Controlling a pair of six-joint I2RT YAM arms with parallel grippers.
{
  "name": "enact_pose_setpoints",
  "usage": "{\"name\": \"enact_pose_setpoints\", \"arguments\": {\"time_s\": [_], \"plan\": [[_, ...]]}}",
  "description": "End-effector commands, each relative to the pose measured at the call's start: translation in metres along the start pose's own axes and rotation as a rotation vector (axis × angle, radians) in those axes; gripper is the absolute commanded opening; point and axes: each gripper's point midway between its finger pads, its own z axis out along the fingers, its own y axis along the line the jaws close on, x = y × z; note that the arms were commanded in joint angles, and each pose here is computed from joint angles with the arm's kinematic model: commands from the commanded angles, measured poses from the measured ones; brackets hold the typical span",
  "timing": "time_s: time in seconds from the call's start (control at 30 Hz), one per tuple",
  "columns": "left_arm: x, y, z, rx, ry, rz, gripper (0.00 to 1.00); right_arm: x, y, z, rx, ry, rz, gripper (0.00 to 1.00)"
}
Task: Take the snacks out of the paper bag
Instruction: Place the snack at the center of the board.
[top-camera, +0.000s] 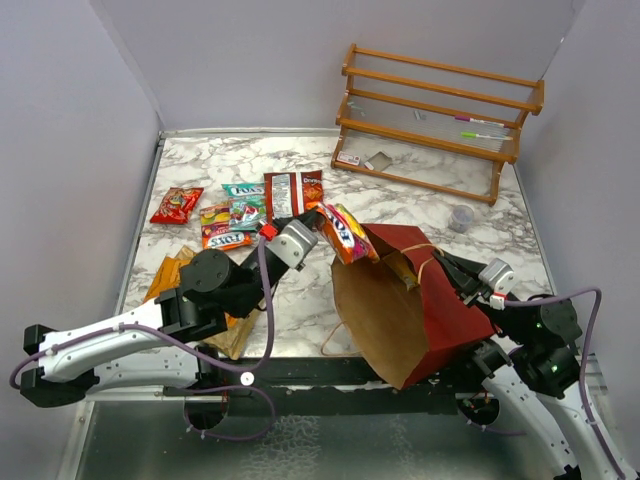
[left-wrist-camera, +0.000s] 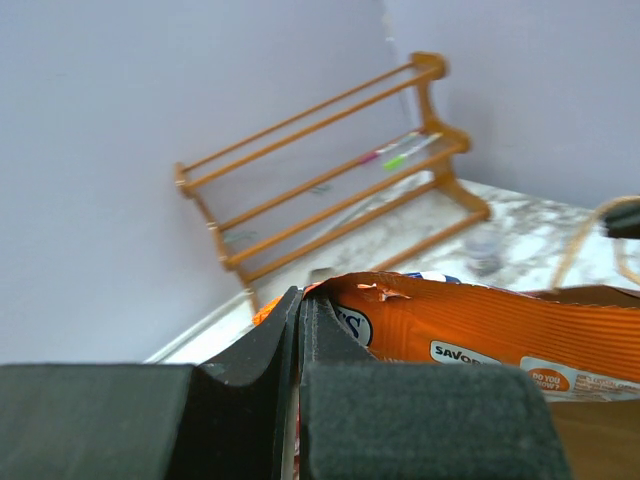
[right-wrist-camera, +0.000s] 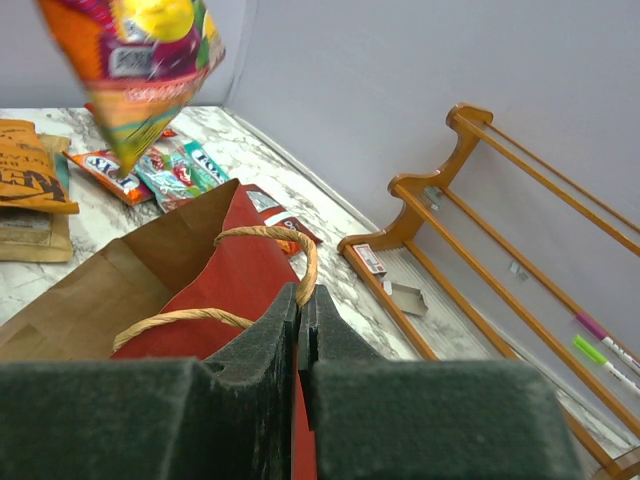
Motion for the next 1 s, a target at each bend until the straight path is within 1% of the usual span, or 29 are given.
{"name": "enact_pose_setpoints", "arguments": {"time_s": [0.0, 0.13, 0.2, 0.23, 0.37, 0.47, 0.53, 0.6, 0.7, 0.77, 0.83, 0.9, 0.97], "plan": [[-0.019, 0.053, -0.003, -0.256, 0.023, 0.072, 0.00, -0.003, -0.004, 0.000, 0.026, -0.020, 0.010, 0.02], [-0.005, 0.073, -0.001, -0.372, 0.082, 0.122, 0.00, -0.003, -0.004, 0.000, 0.025, -0.022, 0.011, 0.02], [0.011, 0.087, 0.002, -0.428, 0.126, 0.127, 0.00, -0.003, -0.003, 0.001, 0.023, -0.024, 0.010, 0.02], [0.021, 0.095, 0.003, -0.458, 0.151, 0.108, 0.00, -0.003, -0.003, 0.001, 0.022, -0.024, 0.011, 0.02], [0.072, 0.136, 0.002, -0.556, 0.267, 0.069, 0.00, -0.005, -0.002, 0.001, 0.015, -0.031, 0.011, 0.02], [0.116, 0.164, -0.006, -0.665, 0.373, 0.083, 0.00, -0.005, -0.001, 0.001, 0.009, -0.035, 0.010, 0.02], [0.146, 0.176, -0.013, -0.732, 0.434, 0.087, 0.00, -0.006, 0.000, 0.001, 0.008, -0.037, 0.010, 0.02], [0.179, 0.185, -0.017, -0.766, 0.486, 0.087, 0.00, -0.006, -0.001, 0.001, 0.009, -0.038, 0.009, 0.02], [0.218, 0.204, -0.020, -0.816, 0.549, 0.041, 0.00, -0.006, -0.001, 0.000, 0.009, -0.041, 0.009, 0.02], [0.231, 0.222, -0.018, -0.845, 0.564, -0.005, 0.00, -0.006, 0.000, 0.000, 0.005, -0.044, 0.010, 0.02], [0.236, 0.238, -0.016, -0.885, 0.558, -0.033, 0.00, -0.006, 0.000, 0.000, 0.006, -0.043, 0.009, 0.02], [0.236, 0.254, -0.011, -0.933, 0.534, -0.049, 0.00, -0.006, 0.000, 0.000, 0.007, -0.047, 0.008, 0.02], [0.233, 0.262, 0.001, -0.928, 0.512, -0.055, 0.00, -0.007, 0.000, 0.001, 0.008, -0.050, 0.008, 0.02]]}}
